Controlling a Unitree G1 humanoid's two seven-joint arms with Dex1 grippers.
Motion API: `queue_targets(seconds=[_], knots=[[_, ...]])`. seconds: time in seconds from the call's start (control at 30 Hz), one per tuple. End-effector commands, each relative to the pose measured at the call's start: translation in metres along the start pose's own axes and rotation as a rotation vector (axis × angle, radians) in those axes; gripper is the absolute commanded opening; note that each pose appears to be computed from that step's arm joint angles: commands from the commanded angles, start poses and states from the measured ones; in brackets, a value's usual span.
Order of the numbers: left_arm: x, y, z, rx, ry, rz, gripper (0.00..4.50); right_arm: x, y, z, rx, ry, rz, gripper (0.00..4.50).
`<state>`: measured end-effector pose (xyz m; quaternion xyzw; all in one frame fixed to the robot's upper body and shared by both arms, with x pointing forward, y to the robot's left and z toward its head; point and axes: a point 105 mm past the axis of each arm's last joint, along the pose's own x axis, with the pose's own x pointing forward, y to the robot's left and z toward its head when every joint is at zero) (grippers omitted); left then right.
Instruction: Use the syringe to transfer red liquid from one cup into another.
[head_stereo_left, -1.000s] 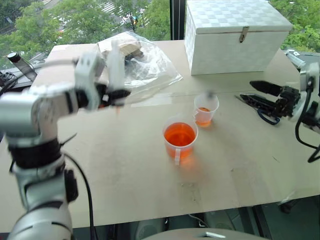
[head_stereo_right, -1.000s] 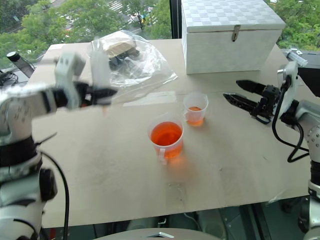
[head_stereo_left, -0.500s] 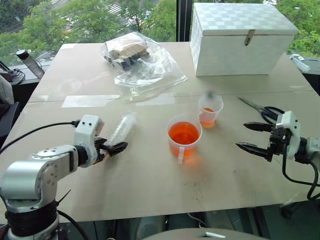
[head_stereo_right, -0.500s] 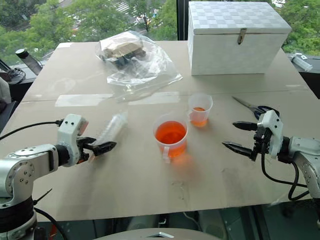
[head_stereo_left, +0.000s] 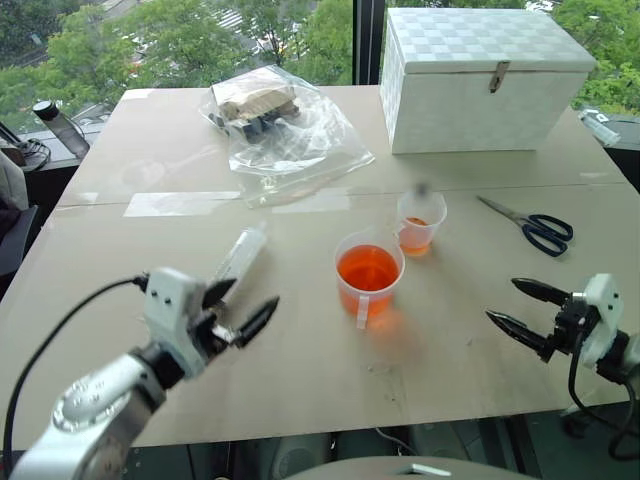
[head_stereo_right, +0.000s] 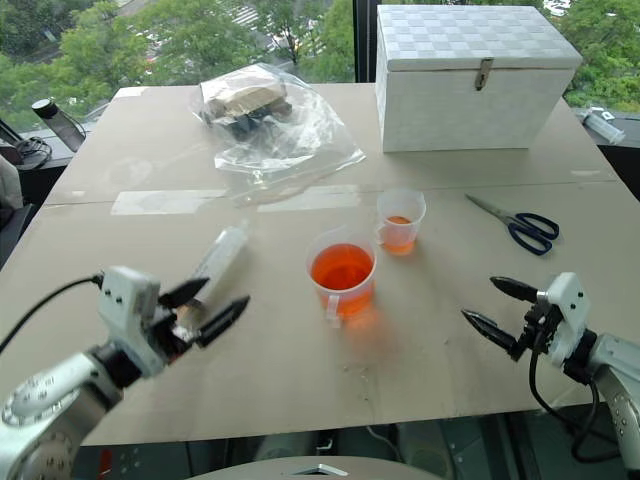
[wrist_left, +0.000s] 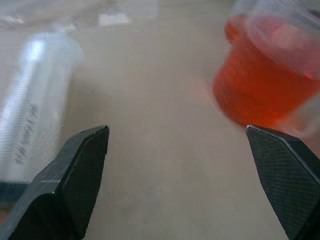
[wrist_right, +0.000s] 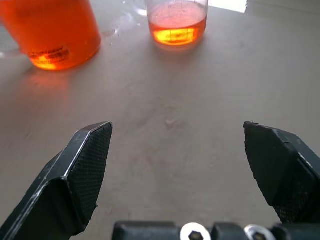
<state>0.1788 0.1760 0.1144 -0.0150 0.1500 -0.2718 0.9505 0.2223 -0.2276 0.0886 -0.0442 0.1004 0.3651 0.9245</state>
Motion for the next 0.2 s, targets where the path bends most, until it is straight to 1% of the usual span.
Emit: queue_targets(seconds=[0.03,0.13,0.2], knots=[[-0.010,-0.015,-0.029,0.060,0.056,-0.016,4.45,-0.003,0.006,0.011,-0.024,-0.051,-0.003,4.50],[-0.017,-0.008,-0.052,0.086,0.092,0.039,4.45,-0.006,0.008,0.007,-0.035,-0.034,0.011,4.50],[-0.018,-0.004,-0.057,0.115,0.089,0.050,4.45,-0.009,0.000,0.004,-0.049,-0.043,-0.009,4.50]])
